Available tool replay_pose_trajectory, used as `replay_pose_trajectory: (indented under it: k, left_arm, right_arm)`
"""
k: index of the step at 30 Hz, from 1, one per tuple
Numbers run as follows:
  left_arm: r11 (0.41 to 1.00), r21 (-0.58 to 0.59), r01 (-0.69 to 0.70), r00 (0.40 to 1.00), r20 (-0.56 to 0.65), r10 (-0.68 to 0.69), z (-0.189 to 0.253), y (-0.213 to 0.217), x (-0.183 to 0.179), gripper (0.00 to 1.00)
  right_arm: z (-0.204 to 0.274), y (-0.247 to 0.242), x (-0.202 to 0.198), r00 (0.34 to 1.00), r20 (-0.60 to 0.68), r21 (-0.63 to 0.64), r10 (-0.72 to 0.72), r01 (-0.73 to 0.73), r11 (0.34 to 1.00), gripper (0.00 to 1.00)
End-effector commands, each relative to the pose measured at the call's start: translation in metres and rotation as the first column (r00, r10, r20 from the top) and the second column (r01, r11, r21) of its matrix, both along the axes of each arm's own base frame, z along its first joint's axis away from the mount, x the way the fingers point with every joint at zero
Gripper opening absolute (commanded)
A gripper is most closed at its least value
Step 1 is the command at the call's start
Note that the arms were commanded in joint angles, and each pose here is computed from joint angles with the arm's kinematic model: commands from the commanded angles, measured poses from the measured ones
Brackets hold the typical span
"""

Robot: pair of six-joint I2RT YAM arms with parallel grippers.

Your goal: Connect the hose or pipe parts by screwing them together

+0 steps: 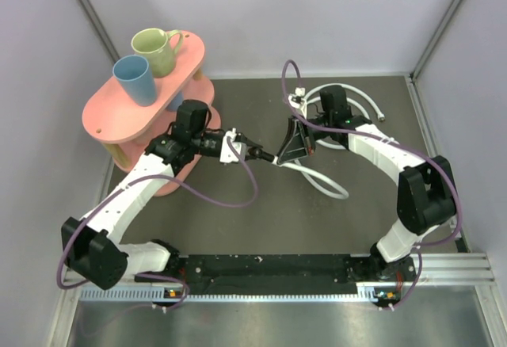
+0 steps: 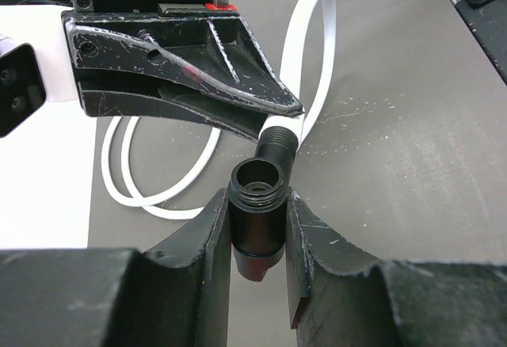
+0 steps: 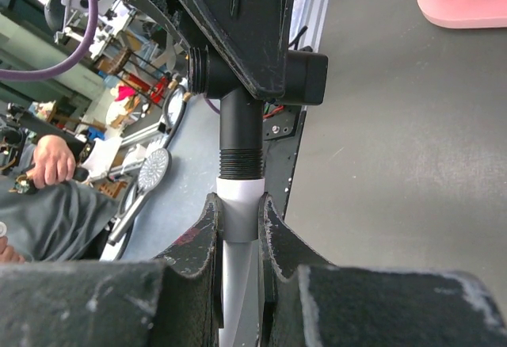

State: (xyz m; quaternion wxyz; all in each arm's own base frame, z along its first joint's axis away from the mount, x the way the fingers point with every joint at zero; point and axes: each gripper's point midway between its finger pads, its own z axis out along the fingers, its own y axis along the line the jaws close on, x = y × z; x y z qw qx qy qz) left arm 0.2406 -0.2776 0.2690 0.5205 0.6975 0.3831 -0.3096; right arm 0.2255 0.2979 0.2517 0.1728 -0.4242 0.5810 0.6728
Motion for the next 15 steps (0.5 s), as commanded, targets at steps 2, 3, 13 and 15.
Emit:
replay_pose_trajectory:
  k: [2,3,13,15]
  left_arm:
    - [0.989,-0.049,0.139,0.989,0.051,-0.136,-0.006,-0.038,-0.013,0.00]
    - [0.989,-0.049,0.141,0.989,0.044,-0.139,-0.007,-0.038,-0.013,0.00]
    - [0.994,-0.006,0.112,0.993,-0.034,-0.112,-0.026,-0.035,-0.007,0.00]
    - [0.995,0.000,0.098,0.994,-0.044,-0.098,-0.026,-0.033,-0.003,0.00]
  right_arm:
    - [0.042,0.018,-0.015,0.976,0.199,0.105,0.083,-0.105,0.989,0.00]
    - [0.041,0.018,-0.015,0.978,0.196,0.101,0.078,-0.099,0.990,0.00]
    - [0.037,0.008,0.004,0.975,0.220,0.094,-0.016,-0.005,0.996,0.32]
    - [0.038,0.005,0.007,0.972,0.232,0.093,-0.042,0.021,0.995,0.33]
